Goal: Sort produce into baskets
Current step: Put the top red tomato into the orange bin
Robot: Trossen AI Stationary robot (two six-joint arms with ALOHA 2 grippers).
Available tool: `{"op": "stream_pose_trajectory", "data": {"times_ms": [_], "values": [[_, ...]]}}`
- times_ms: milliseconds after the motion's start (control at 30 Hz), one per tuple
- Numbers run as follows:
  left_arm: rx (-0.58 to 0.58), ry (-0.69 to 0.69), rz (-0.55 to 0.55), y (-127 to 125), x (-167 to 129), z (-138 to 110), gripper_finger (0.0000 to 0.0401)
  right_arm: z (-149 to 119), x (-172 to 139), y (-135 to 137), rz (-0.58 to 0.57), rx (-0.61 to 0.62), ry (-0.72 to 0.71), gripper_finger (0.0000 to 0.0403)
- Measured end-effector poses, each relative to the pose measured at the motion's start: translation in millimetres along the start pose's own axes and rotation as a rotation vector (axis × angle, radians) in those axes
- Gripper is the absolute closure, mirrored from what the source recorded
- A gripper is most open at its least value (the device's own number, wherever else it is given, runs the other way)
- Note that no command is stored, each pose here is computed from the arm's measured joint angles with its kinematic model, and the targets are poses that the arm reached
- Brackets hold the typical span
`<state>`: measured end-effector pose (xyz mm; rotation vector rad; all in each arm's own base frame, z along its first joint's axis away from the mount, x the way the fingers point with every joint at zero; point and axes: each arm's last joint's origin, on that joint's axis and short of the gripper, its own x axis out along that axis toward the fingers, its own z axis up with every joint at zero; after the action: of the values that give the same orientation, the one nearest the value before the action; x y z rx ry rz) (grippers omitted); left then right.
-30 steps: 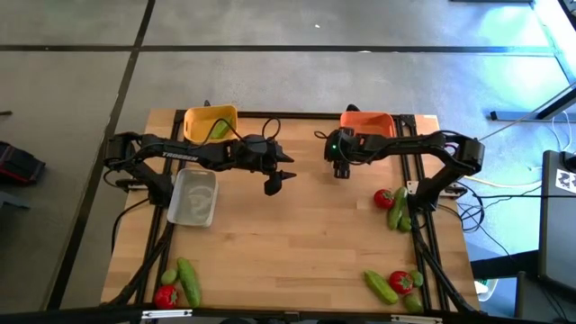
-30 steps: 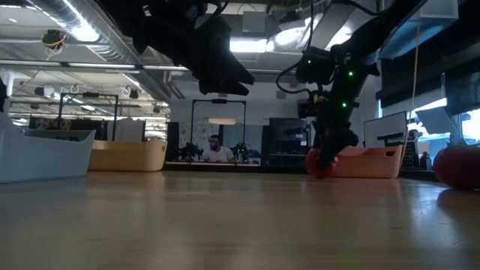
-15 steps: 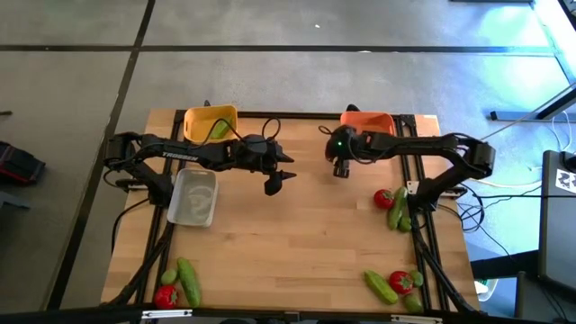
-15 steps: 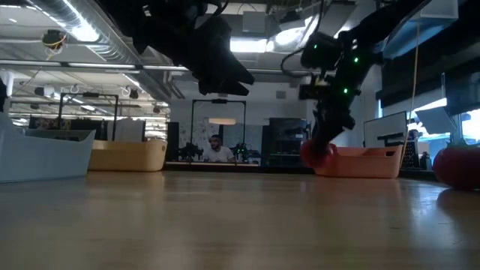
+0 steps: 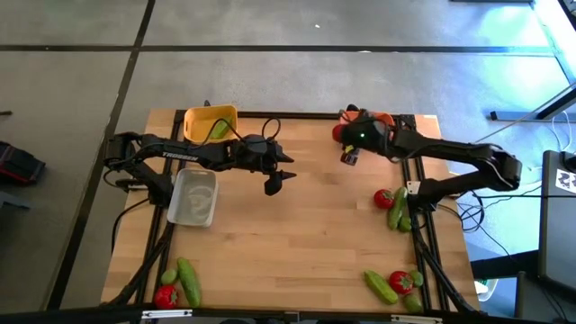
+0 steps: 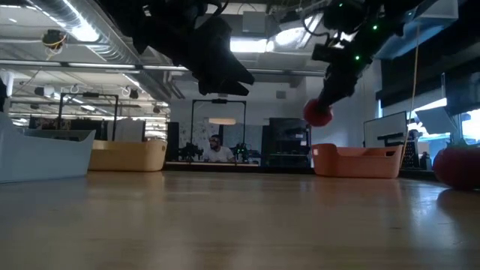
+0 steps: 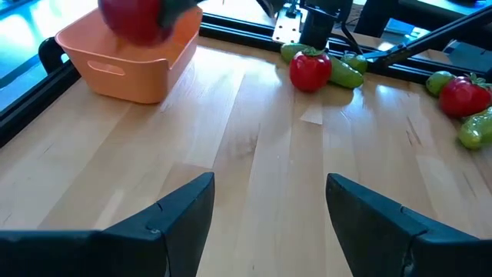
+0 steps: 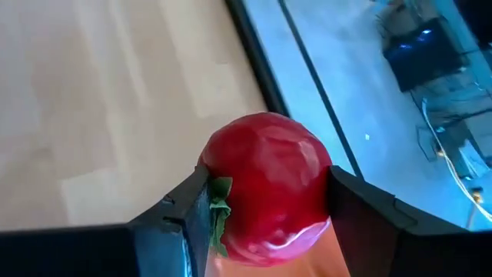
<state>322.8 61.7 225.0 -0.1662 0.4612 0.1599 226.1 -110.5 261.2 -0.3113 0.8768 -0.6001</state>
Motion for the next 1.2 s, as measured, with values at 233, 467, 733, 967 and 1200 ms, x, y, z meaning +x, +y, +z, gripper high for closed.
{"op": "stream_pose_trajectory", "data": {"times_ms": [233, 467, 733, 967, 1200], "values": [[0.001, 0.0, 0.001, 0.0, 0.0, 0.0, 0.0156, -15.9, 4.9, -33.0, -0.072, 0.126, 0.06, 0.0198], [0.003, -0.001, 0.002, 0.1, 0.0, 0.0, 0.0156, -34.8, 18.0, -59.5, -0.053, 0.324, 0.107, 0.0198], [0.003, 0.0, 0.002, 0.1, 0.0, -0.1, 0.0156, -48.1, 32.1, -70.3, -0.005, 0.48, 0.15, 0.0198], [0.006, -0.001, -0.01, -4.2, 0.2, -0.3, 0.0156, -54.9, 52.5, -66.3, 0.019, 0.488, 0.219, 0.0198], [0.004, -0.002, -0.016, -6.5, 0.3, -0.4, 0.0156, -58.3, 76.9, -61.3, 0.022, 0.482, 0.246, 0.0198]]}}
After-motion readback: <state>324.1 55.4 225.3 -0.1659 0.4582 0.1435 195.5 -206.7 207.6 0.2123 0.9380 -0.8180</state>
